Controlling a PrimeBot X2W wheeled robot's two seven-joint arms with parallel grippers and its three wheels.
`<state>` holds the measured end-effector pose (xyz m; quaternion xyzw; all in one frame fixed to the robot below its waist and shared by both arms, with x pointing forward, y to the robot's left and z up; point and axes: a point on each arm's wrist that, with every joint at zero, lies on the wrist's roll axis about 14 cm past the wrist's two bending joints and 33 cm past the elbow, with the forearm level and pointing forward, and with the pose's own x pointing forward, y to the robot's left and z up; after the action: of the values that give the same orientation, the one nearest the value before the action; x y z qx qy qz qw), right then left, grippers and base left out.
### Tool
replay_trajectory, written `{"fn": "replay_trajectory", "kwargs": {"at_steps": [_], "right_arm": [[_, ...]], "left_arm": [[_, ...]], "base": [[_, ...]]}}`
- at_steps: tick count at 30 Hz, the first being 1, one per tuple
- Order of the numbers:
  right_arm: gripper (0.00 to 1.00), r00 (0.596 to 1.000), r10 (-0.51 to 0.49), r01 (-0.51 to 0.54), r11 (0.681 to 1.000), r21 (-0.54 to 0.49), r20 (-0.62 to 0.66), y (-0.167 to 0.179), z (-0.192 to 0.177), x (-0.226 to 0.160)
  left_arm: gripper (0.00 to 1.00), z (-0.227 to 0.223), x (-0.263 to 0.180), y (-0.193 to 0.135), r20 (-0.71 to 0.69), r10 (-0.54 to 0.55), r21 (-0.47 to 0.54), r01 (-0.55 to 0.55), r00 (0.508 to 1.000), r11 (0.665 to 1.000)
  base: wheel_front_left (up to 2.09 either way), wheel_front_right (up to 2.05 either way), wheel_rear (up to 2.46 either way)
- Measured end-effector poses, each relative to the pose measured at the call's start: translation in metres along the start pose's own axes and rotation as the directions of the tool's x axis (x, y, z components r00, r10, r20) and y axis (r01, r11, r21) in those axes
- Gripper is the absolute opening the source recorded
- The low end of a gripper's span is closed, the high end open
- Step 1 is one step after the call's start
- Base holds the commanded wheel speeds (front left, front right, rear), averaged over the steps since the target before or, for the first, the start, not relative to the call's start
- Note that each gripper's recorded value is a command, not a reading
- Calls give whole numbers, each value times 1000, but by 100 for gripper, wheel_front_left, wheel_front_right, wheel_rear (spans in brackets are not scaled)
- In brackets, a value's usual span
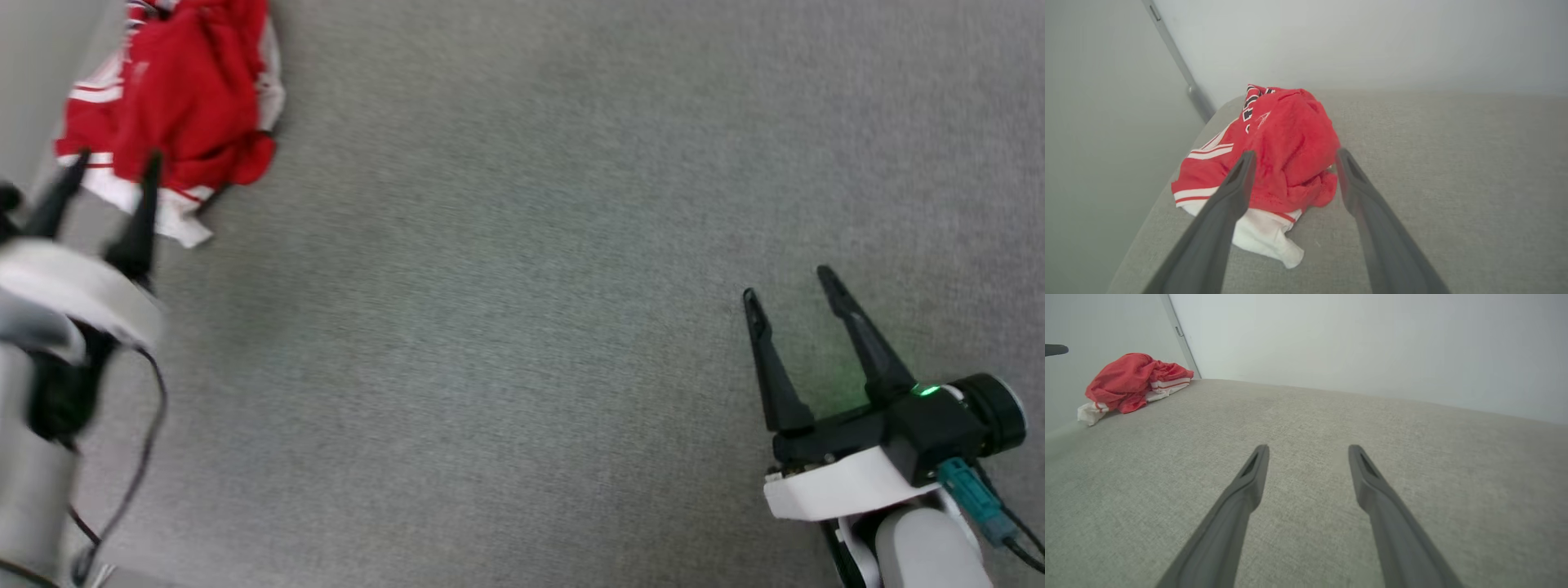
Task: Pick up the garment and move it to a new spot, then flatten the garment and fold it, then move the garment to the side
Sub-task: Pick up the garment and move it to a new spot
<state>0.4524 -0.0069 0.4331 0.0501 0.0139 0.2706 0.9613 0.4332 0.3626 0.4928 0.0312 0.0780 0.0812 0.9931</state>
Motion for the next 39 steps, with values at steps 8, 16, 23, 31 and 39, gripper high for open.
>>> {"fn": "replay_trajectory", "kwargs": {"at_steps": [8, 16, 23, 31, 39], "right_arm": [[100, 997, -45, 47, 999, 25, -61, -20, -32, -4], [100, 993, -80, 84, 995, 47, -82, -32, -46, -10], [100, 991, -108, 114, 991, 68, -82, -41, -54, -10], [100, 990, -111, 117, 990, 73, -86, -43, -58, -9], [100, 991, -102, 107, 993, 57, -81, -39, -47, -11]], "left_arm": [[100, -22, 74, 19, -387, -38, -73, 10, 922, 997], [100, -63, 104, 7, -649, -127, -195, -3, 750, 981], [100, -101, 120, 6, -740, -110, -180, -38, 663, 983], [0, -121, 119, 5, -770, -103, -182, -63, 630, 981], [0, -95, 117, 4, -661, -91, -167, -27, 745, 986]], "base": [[0, 0, 0], [0, 0, 0], [0, 0, 0], [0, 0, 0], [0, 0, 0]]}}
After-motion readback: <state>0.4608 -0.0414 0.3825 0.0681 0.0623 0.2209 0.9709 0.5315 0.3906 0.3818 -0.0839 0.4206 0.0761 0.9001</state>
